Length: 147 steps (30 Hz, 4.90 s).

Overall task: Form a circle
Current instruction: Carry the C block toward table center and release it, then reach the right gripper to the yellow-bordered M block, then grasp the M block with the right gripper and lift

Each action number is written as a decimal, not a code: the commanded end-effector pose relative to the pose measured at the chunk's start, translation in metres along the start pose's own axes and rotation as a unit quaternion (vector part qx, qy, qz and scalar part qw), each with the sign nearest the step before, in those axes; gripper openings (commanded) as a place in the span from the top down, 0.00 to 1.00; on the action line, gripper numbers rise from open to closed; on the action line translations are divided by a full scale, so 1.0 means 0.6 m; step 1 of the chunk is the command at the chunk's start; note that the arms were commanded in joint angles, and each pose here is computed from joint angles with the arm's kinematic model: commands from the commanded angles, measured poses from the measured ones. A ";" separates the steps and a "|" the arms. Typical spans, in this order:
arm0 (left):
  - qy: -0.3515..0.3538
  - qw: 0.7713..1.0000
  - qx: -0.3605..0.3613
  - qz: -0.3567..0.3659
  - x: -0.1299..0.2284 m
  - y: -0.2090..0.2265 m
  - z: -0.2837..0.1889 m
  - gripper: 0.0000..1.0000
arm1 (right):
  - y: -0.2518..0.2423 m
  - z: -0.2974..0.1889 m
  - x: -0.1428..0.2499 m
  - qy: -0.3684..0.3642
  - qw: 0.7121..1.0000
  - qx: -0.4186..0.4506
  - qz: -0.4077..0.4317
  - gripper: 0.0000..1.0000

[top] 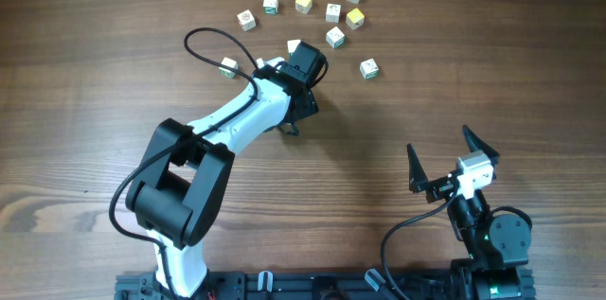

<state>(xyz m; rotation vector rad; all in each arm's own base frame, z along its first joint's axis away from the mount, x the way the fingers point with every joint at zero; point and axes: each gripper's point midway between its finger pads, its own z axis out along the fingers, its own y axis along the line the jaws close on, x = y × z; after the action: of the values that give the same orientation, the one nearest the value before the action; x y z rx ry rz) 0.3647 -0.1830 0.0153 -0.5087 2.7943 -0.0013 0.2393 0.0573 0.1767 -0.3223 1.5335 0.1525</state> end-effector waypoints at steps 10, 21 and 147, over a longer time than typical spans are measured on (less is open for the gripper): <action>0.053 0.998 -0.031 0.011 0.042 0.029 0.006 0.06 | -0.002 -0.001 -0.003 -0.004 1.000 0.004 0.001 0.00; -0.053 0.996 0.045 -0.055 -0.176 0.042 -0.140 0.00 | -0.002 -0.001 -0.003 -0.004 1.000 0.004 0.001 0.00; -0.049 0.950 -0.049 -0.305 -0.281 0.415 -0.170 0.00 | 0.355 0.235 0.235 0.646 0.736 -0.195 -0.051 0.66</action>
<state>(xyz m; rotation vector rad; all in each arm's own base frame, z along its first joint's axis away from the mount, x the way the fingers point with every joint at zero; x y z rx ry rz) 0.3999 0.1018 0.1480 -1.3401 2.4325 0.0220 0.3142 0.2905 0.0149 -0.9653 2.8943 0.1984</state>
